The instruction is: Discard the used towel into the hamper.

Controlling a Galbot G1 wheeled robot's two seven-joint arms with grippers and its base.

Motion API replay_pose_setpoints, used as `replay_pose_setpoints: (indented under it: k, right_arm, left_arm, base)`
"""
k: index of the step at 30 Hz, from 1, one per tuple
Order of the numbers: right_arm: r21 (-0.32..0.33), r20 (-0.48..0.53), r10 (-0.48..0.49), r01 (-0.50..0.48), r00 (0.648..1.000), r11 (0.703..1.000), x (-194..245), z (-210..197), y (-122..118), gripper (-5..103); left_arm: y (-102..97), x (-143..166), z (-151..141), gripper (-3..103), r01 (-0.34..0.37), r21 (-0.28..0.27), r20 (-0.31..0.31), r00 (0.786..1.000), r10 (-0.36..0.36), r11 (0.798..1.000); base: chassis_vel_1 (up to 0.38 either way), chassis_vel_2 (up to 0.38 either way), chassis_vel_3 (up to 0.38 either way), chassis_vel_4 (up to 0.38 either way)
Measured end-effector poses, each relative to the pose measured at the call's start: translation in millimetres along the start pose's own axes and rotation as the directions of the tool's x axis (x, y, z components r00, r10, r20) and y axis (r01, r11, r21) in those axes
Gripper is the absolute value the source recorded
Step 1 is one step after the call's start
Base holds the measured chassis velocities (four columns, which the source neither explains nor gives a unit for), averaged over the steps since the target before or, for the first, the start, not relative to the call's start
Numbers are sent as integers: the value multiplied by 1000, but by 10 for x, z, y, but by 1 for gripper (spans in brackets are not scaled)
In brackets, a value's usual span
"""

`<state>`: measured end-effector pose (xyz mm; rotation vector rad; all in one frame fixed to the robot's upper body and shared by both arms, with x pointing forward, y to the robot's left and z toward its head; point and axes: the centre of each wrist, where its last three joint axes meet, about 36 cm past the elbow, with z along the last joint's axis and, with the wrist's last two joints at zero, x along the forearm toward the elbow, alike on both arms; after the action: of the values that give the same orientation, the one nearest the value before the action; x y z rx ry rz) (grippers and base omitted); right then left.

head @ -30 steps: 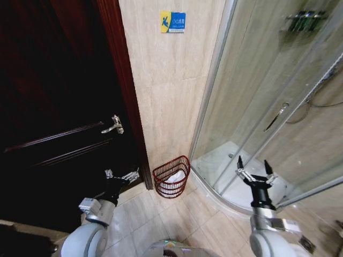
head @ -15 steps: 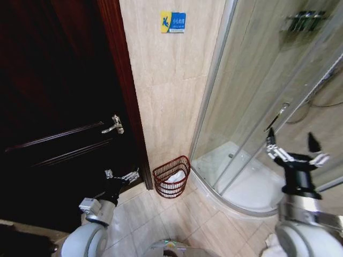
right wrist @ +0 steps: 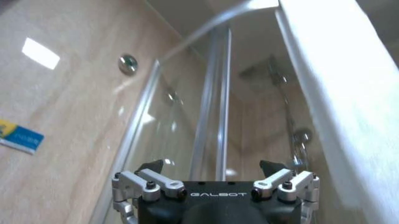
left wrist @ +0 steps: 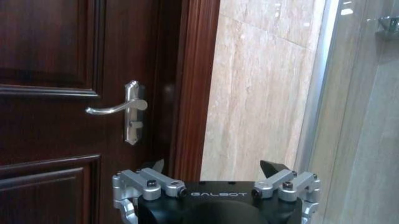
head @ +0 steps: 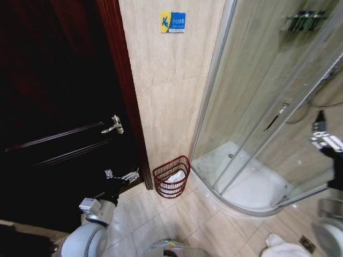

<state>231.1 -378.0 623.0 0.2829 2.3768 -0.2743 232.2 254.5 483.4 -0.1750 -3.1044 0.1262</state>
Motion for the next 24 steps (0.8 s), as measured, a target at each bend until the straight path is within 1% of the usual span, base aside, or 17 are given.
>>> replay_pose_setpoints:
  k: [2,6,8,10,12,20,24]
  right_arm:
    - [-3,28,-24,24,999,1000,-60,-85,-92,100]
    - [-25,49,-48,49,998,999,-123,-150,-144,100]
    - [-23,61,-61,63,996,998,-148,-164,-153,100]
    - [-8,90,-81,82,993,997,-214,-172,-189,100]
    - [-8,94,-85,86,992,996,-235,-179,-193,100]
    - [-16,91,-101,103,991,995,-292,-217,-220,100]
    - [-13,106,-103,105,989,994,-343,-235,-242,100]
  left_arm:
    - [0,0,0,100,0,0,0,1000,0,1000]
    - [0,0,0,100,0,0,0,1000,0,1000]
    - [0,0,0,100,0,0,0,1000,0,1000]
    - [0,0,0,100,0,0,0,1000,0,1000]
    - [0,0,1,100,0,0,0,1000,0,1000]
    - [0,0,1,100,0,0,0,1000,0,1000]
    - [0,0,1,100,0,0,0,1000,0,1000]
  base:
    - [0,0,0,0]
    - [-10,-9,16,11]
    - [-76,-49,64,77]
    - [-90,-123,124,101]
    - [-127,-134,155,133]
    - [-201,-212,226,188]
    - [-275,-293,283,273]
